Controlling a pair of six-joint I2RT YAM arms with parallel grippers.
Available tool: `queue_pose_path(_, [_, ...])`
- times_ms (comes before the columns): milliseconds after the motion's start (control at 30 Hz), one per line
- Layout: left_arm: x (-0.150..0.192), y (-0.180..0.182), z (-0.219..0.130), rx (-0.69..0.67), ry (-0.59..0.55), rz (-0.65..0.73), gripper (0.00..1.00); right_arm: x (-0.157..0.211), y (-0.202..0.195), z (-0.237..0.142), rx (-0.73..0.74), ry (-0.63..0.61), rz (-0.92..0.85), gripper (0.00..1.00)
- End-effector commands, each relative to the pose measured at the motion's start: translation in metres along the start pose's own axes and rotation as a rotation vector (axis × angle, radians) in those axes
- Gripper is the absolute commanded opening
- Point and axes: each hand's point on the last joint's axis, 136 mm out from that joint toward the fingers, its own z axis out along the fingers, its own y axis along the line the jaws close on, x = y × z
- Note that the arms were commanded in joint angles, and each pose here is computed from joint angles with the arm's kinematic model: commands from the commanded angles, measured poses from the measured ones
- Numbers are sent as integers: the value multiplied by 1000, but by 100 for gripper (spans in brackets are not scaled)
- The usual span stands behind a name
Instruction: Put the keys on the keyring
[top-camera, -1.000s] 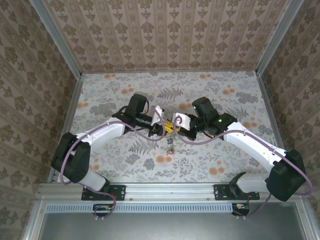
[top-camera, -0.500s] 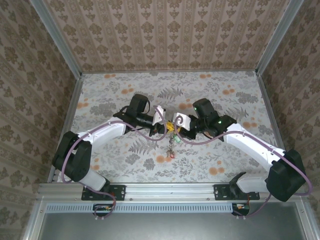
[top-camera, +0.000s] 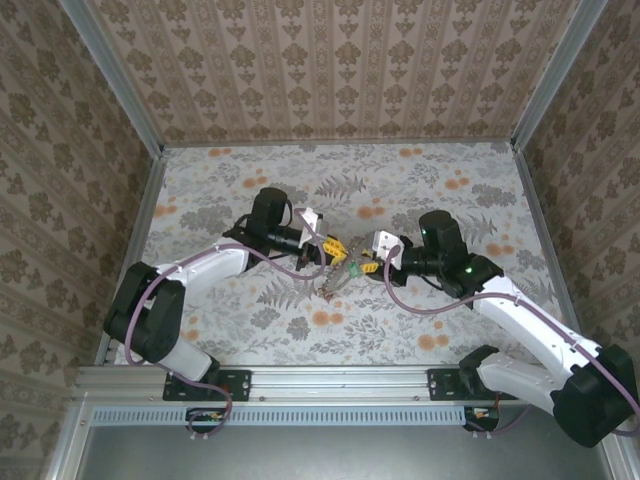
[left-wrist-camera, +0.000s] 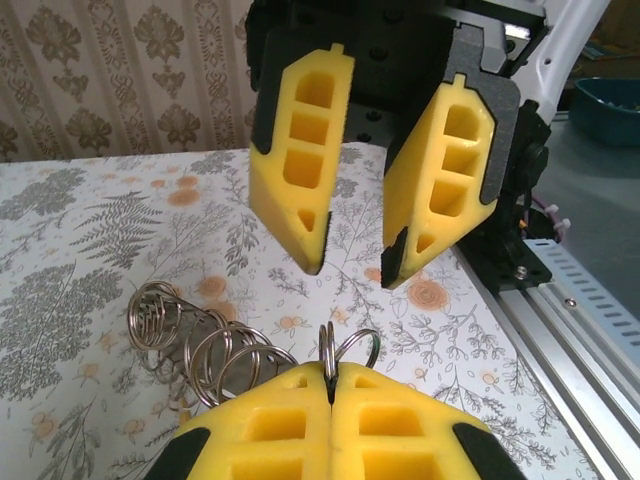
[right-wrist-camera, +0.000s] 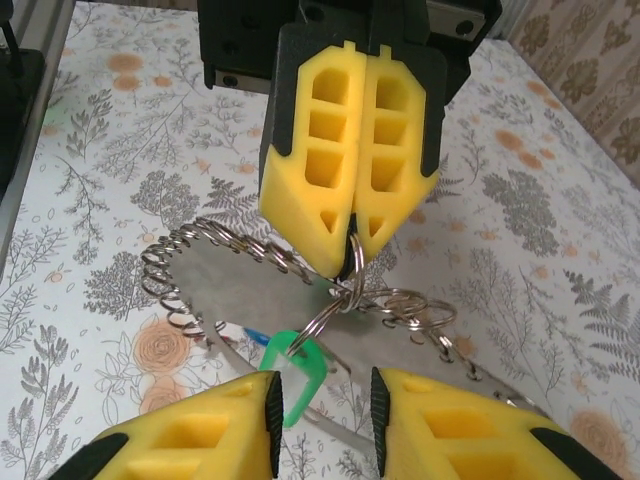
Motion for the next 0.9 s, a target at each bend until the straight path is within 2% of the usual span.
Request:
queue_pose_path(0, [-23,-12,-3,61,-62,62,0,-14,-1,1,-10,-69,-5,33])
queue_pose_path(67, [-22,-12,-3,64,-62,61,0,-15,-3,3,-13,-72,-6,32])
queue_pose_path(267, [-23,-14,-1,64,-61,60,0,-16,-3,9,-41,-78,-1,18])
queue_pose_path(667, [-25,-15,4,77,-63,64,0,-19,-5,22,-54,-118,34,17])
queue_pose_path(867, [-29,-10,7,54,-67,71,0,-20,-1,24,-71,-140,43,23])
